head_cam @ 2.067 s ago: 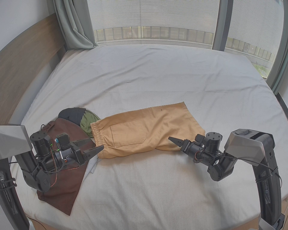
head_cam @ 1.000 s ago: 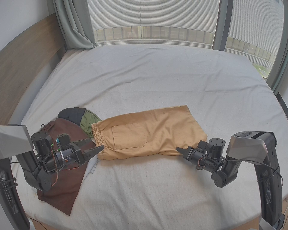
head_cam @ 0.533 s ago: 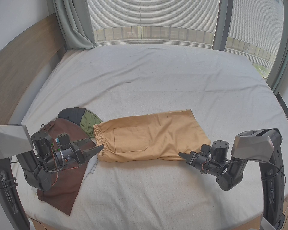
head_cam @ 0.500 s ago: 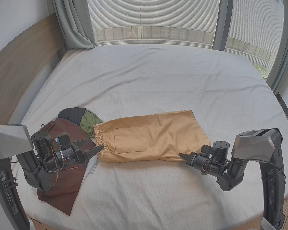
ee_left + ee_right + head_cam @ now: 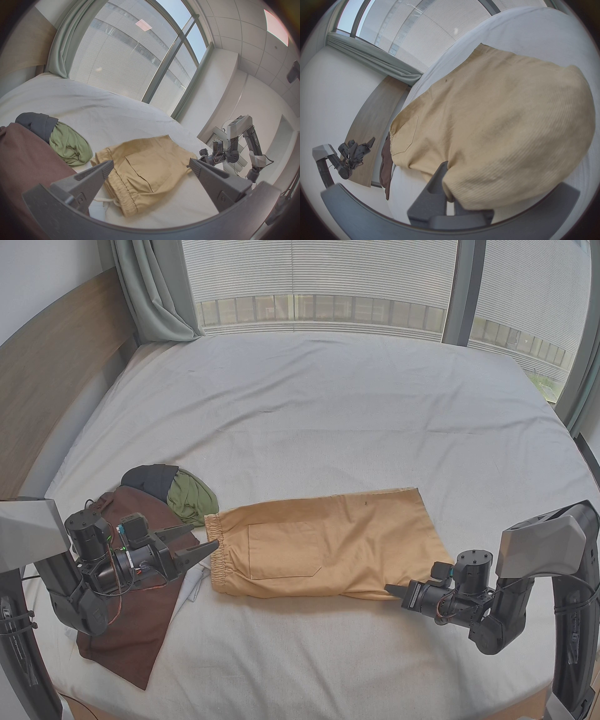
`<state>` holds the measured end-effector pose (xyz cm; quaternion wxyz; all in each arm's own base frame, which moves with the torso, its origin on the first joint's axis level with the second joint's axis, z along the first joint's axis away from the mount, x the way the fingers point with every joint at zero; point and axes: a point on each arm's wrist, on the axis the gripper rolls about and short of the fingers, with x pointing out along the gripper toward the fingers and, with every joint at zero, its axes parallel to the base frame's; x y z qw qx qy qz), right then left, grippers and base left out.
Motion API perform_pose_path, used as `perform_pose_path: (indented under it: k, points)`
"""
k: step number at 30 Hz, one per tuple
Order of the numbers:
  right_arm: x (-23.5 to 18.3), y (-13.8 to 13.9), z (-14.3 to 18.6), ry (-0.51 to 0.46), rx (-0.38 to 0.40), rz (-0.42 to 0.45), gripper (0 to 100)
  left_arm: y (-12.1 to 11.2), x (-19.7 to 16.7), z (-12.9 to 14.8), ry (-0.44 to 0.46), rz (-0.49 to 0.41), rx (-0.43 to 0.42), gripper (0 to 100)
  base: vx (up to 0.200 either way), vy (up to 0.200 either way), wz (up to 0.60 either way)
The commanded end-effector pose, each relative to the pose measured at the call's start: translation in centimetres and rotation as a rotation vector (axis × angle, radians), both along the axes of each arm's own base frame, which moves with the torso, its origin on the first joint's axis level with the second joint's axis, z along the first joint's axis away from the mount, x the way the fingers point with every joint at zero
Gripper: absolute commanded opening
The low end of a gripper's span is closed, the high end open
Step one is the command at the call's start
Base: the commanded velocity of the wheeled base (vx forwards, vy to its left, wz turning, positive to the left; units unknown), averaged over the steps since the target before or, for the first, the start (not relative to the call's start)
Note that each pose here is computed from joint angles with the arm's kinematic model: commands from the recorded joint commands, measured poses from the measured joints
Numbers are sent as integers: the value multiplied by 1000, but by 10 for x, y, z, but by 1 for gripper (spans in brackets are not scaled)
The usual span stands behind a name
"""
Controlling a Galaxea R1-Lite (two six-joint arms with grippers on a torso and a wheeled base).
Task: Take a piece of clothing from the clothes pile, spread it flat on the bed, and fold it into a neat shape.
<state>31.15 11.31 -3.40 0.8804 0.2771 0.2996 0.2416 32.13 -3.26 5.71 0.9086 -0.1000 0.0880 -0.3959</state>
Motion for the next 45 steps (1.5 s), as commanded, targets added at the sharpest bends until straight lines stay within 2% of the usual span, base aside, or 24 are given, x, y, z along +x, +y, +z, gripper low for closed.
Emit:
perform_pose_path:
  k: [1, 4, 9, 12, 19, 29, 30, 36, 45]
  points:
    - [-18, -6, 3, 6, -31, 12, 0, -1, 2, 4, -8, -14, -10, 100, 0, 0, 0]
    - [-30, -9, 1, 23, -58, 21, 0, -1, 2, 3, -1, -21, -16, 100, 0, 0, 0]
    - [-44, -16, -4, 61, -121, -16, 0, 0, 6, 4, 21, -19, -49, 100, 0, 0, 0]
    - [-52, -18, -6, 83, -148, -8, 0, 1, 5, 5, 33, -53, -63, 100, 0, 0, 0]
    - [-65, -23, -7, 128, -167, -6, 0, 2, 5, 5, 32, -59, -62, 100, 0, 0, 0]
    - [-65, -24, -7, 130, -166, -8, 0, -1, 7, 0, 54, -58, -68, 100, 0, 0, 0]
    - [-65, -23, -7, 129, -165, -8, 100, -1, 7, 0, 54, -57, -68, 100, 0, 0, 0]
    - [-76, -26, -6, 159, -178, 10, 100, 0, 8, -3, 53, -53, -62, 100, 0, 0, 0]
    - [-101, -31, 1, 154, -206, 203, 100, -1, 7, -1, 45, -58, -60, 100, 0, 0, 0]
